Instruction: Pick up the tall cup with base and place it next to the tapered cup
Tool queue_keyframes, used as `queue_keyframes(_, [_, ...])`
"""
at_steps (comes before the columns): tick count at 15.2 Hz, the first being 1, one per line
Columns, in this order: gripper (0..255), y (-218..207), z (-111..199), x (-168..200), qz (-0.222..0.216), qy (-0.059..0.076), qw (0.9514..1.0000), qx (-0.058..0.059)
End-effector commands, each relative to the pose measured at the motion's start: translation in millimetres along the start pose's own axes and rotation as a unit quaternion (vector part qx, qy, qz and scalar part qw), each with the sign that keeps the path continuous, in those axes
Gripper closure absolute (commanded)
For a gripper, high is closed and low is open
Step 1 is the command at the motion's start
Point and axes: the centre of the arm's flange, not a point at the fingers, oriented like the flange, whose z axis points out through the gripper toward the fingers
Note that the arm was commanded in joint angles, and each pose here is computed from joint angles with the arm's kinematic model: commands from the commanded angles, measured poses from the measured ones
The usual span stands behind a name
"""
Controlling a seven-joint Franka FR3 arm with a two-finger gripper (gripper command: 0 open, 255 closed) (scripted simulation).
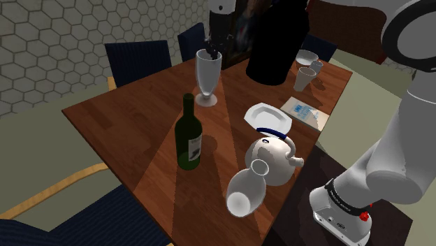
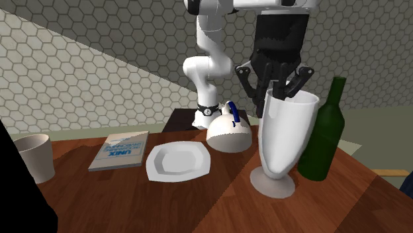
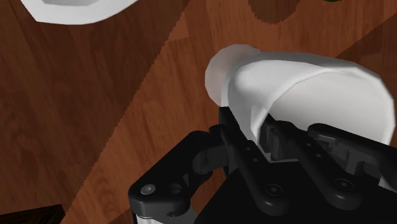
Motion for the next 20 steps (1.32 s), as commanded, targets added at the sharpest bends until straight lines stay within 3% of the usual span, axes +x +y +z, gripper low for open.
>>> queue_keyframes(1, [255, 0.3, -11.5, -1.4, 0.000, 0.000, 1.0000, 0.000])
queue_keyframes(16, [255, 0.1, -89.3, -5.9, 0.000, 0.000, 1.0000, 0.000])
queue_keyframes(20, [255, 47.3, -94.5, -29.0, 0.000, 0.000, 1.0000, 0.000])
